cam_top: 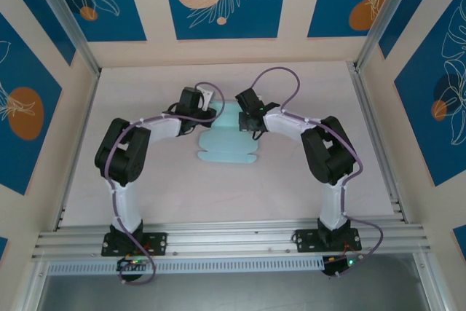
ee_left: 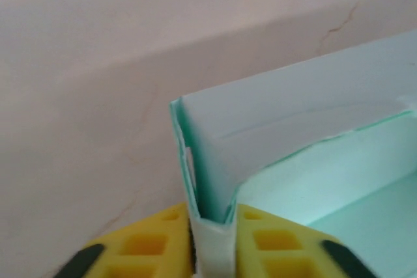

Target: Fold the paper box

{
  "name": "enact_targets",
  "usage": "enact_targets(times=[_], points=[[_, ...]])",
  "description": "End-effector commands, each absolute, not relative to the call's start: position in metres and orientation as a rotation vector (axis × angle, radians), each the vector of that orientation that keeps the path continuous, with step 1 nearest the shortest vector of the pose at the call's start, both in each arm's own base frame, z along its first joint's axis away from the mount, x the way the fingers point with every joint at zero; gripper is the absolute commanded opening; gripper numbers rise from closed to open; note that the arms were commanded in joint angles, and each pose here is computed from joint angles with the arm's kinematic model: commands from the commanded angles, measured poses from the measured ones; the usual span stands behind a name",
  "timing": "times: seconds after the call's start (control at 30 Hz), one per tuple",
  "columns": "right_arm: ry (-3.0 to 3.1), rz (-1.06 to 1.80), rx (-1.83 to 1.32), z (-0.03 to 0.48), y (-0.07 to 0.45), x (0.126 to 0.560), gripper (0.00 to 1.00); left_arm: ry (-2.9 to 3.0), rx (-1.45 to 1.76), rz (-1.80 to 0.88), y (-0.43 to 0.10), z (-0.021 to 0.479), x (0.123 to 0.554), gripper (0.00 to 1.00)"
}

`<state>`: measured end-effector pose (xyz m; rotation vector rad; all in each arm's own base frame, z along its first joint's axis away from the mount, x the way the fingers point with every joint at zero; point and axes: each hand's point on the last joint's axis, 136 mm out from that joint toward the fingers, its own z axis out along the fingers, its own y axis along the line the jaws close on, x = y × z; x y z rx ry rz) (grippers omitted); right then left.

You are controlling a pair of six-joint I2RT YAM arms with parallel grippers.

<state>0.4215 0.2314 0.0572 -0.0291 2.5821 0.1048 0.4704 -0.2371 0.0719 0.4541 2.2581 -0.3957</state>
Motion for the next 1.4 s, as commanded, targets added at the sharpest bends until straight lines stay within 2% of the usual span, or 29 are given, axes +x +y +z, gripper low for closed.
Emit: enact_targets(times=[0.0, 0.37, 0.5, 0.63, 0.97, 1.37], points=[[2.589, 0.130, -0.050, 0.072, 0.241, 0.413, 0.00, 2.214, 0.428, -0.319, -0.231, 0.076, 0.477, 0.08], [2.596, 0.121, 0.003, 0.084, 0.239, 0.406, 0.00, 2.282, 0.209, 0.035, -0.182, 0.070, 0.482, 0.00], [2.620, 0.092, 0.008, 0.082, 0.237, 0.406, 0.00, 2.289, 0.238, -0.045, -0.193, 0.076, 0.478, 0.00], [2.724, -0.001, -0.022, 0.068, 0.229, 0.406, 0.00, 2.403, 0.233, -0.112, -0.199, 0.078, 0.456, 0.00], [2.961, -0.340, -0.160, 0.033, 0.208, 0.375, 0.00, 2.555, 0.087, 0.084, -0.155, 0.075, 0.414, 0.00], [3.035, -0.571, -0.324, -0.006, 0.213, 0.373, 0.13, 2.648, 0.055, 0.204, -0.140, 0.032, 0.408, 0.00]])
